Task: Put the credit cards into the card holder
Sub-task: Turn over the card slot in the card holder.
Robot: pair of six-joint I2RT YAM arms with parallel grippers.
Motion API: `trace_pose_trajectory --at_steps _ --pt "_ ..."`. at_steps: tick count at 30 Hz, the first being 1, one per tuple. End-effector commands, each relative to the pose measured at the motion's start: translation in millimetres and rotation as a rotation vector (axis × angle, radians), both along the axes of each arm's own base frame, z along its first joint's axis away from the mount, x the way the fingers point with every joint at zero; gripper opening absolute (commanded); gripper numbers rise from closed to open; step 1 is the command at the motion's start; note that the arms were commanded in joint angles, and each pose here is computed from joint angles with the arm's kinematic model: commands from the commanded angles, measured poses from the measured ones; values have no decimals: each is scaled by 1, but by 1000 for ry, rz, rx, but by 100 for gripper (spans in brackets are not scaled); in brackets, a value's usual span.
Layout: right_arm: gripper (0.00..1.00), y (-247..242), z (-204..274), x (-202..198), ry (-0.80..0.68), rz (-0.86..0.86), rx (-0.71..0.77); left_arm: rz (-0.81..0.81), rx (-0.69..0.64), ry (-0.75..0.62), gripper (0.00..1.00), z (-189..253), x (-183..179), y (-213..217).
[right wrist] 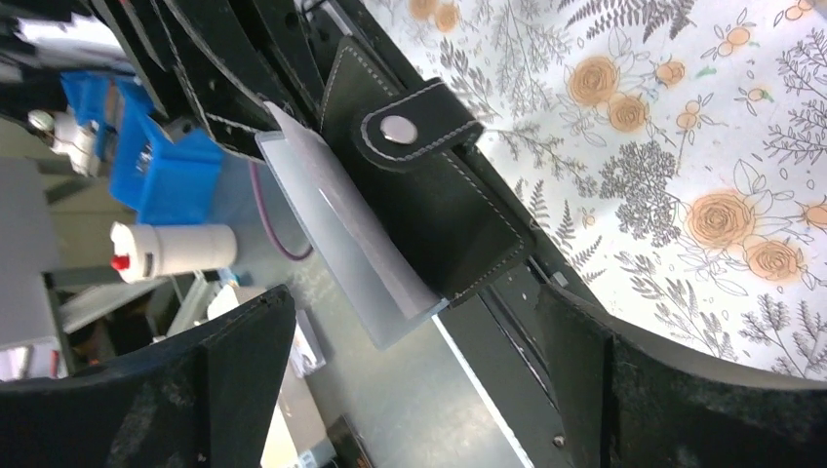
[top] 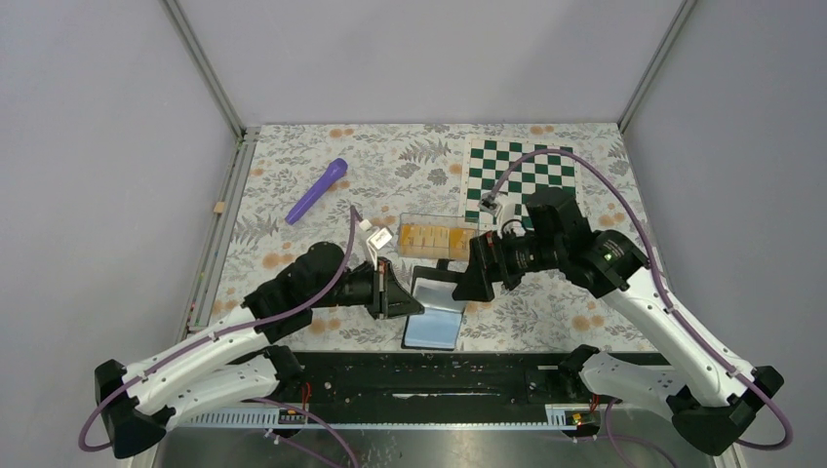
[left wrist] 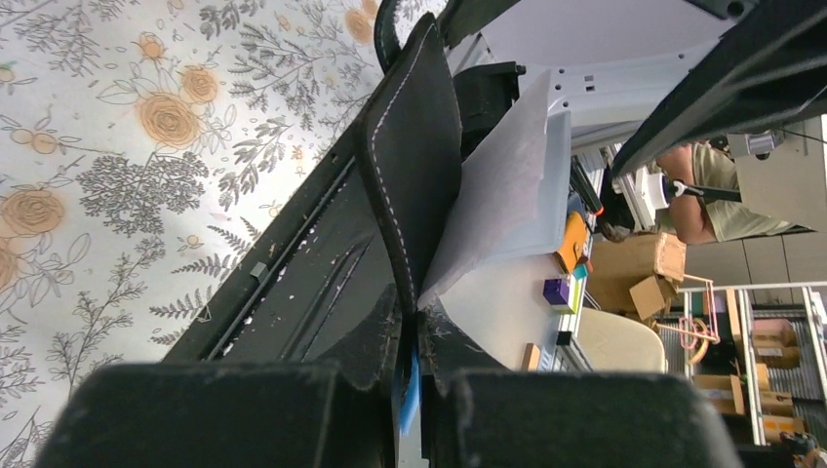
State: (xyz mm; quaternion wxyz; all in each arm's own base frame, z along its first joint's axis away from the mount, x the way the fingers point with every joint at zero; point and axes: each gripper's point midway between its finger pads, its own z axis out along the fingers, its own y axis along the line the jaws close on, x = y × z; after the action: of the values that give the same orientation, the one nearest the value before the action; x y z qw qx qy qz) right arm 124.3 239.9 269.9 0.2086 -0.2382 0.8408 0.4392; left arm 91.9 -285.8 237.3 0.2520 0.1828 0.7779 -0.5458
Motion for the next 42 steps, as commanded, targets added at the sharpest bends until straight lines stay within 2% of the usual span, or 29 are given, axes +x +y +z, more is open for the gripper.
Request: trace_pose_trajectory --at_steps 1,14,24,32,34,36,39,42 --pt "99 -1 -3 -8 -97 77 -95 -100 -62 -20 0 35 -10 -10" --pt "100 4 -22 -3 -126 120 -198 -267 -124 -39 0 58 -30 -19" --pt "99 19 -15 -21 -54 239 -114 -388 -151 -57 0 66 -52 -15" --pt "99 31 8 -50 40 362 42 -352 -125 -64 0 55 -48 -14" --pt "94 31 11 -56 70 384 62 -331 -110 -55 0 50 -45 -14" --pt "85 31 11 -61 100 397 72 -311 -104 -52 0 47 -42 -15" --pt "67 30 4 -65 142 405 69 -294 -104 -58 0 48 -39 -15" --pt "53 29 -3 -67 159 402 54 -286 -104 -66 0 49 -38 -16"
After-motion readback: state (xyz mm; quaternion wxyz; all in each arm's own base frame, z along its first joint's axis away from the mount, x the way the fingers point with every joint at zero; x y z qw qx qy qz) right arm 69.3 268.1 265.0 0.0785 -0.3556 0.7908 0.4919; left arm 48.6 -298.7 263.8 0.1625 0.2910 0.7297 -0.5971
